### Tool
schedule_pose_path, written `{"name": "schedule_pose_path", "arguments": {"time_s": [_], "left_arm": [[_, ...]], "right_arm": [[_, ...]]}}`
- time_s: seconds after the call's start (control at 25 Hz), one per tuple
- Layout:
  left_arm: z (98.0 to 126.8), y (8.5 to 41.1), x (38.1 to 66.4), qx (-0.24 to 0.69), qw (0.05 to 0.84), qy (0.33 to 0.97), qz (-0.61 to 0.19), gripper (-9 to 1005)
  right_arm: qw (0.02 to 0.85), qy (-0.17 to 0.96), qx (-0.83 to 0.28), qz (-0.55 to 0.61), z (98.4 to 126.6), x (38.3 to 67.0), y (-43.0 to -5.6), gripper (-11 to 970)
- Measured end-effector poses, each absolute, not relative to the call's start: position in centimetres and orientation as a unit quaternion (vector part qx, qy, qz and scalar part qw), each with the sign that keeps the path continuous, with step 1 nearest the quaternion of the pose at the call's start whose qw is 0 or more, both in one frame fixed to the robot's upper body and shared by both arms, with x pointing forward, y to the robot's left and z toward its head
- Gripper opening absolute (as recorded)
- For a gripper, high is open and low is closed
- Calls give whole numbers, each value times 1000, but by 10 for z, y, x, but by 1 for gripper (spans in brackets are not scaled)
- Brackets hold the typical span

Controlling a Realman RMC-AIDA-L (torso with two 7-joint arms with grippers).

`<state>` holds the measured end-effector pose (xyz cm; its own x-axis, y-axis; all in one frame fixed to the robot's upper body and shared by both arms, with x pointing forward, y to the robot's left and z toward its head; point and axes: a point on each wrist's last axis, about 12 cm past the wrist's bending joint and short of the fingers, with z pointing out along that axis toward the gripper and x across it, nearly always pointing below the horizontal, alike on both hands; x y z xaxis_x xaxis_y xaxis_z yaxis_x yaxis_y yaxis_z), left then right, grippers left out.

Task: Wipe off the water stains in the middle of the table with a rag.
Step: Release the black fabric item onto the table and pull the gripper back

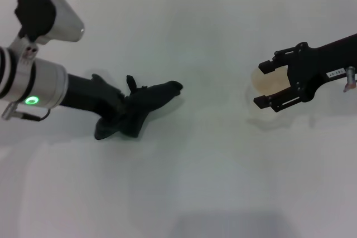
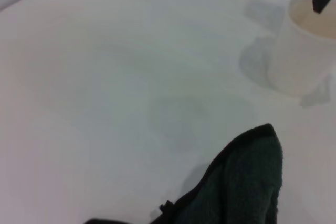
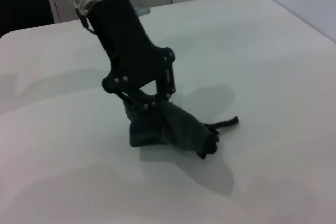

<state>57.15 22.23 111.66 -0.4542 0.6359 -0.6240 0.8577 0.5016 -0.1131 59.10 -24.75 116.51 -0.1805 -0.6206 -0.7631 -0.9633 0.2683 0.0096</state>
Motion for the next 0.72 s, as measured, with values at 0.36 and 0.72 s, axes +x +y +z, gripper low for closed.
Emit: {"name": "schedule_pose_path", "arguments": {"time_s": [0.36,0.72], "left_arm": [[1106,240,565,426,258,840,-218,139],[1105,254,560,400,280,843,-226,298]], "right_arm": [[332,728,-537,265,1158,585,-250,841],[331,730,-533,272,1155,580,-253,840]]}}
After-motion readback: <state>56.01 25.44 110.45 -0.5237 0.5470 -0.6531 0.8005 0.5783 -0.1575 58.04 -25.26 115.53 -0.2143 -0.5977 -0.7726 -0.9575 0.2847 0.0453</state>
